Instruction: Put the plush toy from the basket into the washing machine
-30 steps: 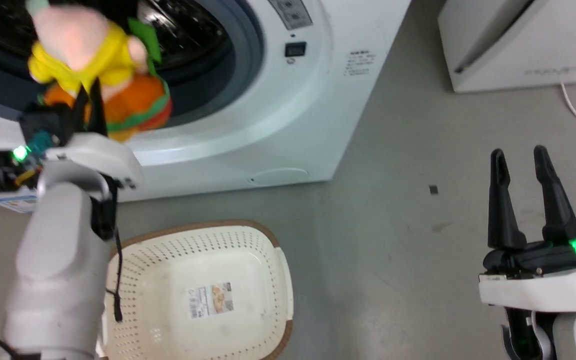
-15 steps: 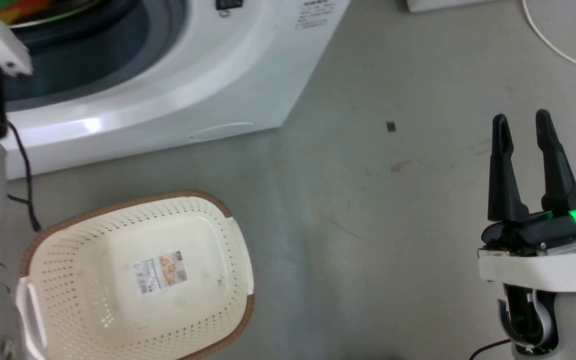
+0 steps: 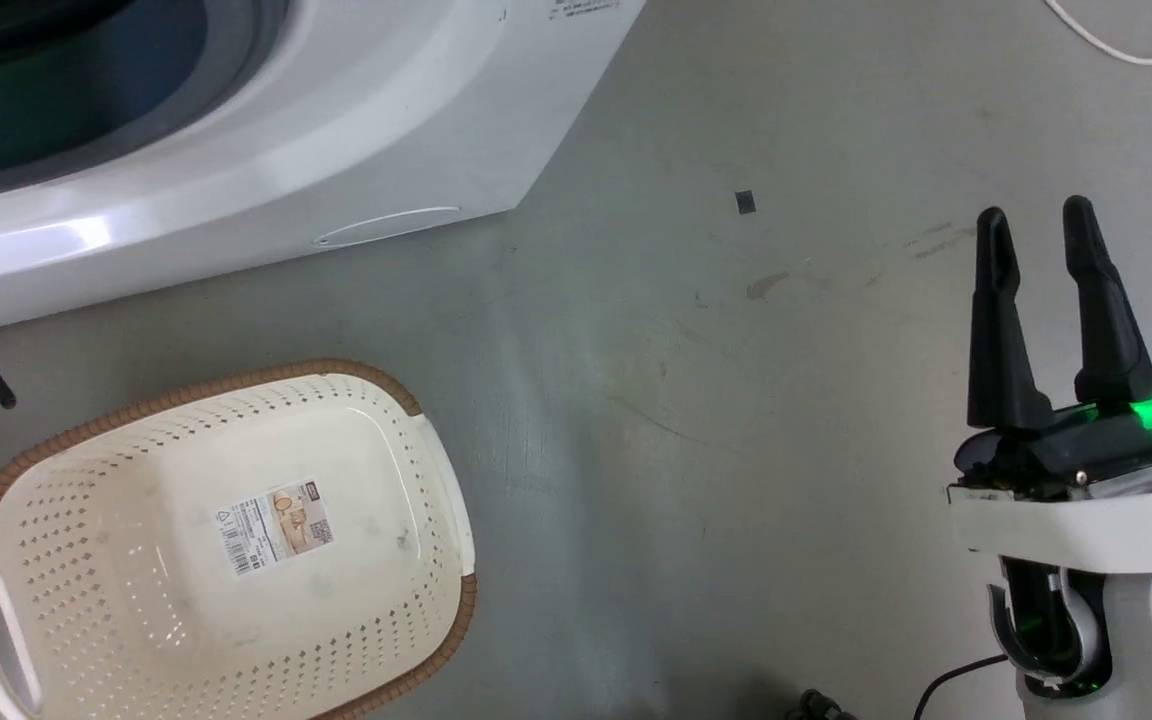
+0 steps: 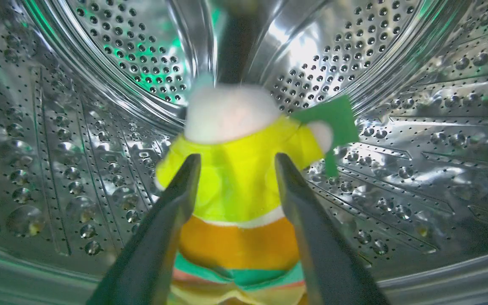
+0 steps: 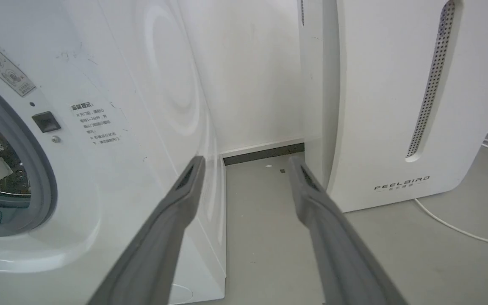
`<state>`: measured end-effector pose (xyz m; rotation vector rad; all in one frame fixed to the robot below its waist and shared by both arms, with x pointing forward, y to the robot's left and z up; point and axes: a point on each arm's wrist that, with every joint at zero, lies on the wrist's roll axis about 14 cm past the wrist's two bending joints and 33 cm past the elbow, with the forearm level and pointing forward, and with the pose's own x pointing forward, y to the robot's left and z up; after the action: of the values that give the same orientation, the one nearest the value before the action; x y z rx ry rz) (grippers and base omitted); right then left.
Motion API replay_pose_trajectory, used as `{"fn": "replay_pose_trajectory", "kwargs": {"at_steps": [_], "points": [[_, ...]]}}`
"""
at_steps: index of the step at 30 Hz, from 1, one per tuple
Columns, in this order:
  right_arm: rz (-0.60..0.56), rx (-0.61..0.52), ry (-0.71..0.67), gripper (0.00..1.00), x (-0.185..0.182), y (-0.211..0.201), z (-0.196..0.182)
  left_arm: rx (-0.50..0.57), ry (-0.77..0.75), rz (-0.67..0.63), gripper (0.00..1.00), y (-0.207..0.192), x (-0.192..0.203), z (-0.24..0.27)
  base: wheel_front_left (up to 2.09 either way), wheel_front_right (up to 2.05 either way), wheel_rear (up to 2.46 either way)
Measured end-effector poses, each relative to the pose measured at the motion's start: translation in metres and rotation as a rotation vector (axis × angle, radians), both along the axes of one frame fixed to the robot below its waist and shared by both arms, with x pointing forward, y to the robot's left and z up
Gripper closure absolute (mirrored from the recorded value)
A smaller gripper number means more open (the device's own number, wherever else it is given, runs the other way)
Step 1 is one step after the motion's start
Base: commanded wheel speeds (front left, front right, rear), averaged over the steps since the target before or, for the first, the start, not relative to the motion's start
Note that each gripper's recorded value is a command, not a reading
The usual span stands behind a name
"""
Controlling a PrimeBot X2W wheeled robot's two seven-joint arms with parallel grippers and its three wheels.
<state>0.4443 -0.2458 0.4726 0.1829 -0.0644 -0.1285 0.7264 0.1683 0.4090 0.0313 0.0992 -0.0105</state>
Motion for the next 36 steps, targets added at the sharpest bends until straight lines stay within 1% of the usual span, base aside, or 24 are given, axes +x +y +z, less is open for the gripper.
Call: {"fn": "replay_pose_trajectory", "kwargs": {"at_steps": [6,10,15,22,27,33,36], "points": [[0.015,-0.001,-0.027,0.00,0.001,0.005,0.009,-0.007,-0.023,-0.005,0.00,-0.003,-0.006,0.018,0.00,0.00,0.00],[0.026,-0.008,-0.053,0.00,0.001,0.008,0.020,-0.003,-0.014,-0.018,0.00,-0.006,-0.022,0.021,0.00,0.00,0.00],[0.034,-0.005,-0.085,0.00,-0.005,0.012,0.033,-0.005,-0.002,-0.033,0.00,-0.009,-0.051,0.024,0.00,0.00,0.00],[0.050,-0.006,-0.109,0.00,-0.017,0.020,0.046,-0.007,-0.029,-0.035,0.00,-0.006,-0.093,0.044,0.00,0.00,0.00],[0.083,-0.015,-0.125,0.00,-0.024,0.032,0.053,-0.013,-0.045,-0.026,0.00,-0.004,-0.132,0.052,0.00,0.00,0.00],[0.109,-0.026,-0.149,0.00,-0.034,0.042,0.064,-0.001,-0.108,-0.023,0.00,0.002,-0.174,0.078,0.00,0.00,0.00],[0.123,-0.040,-0.151,0.00,-0.042,0.047,0.066,-0.013,-0.133,-0.014,0.00,0.003,-0.199,0.087,0.00,0.00,0.00]]}}
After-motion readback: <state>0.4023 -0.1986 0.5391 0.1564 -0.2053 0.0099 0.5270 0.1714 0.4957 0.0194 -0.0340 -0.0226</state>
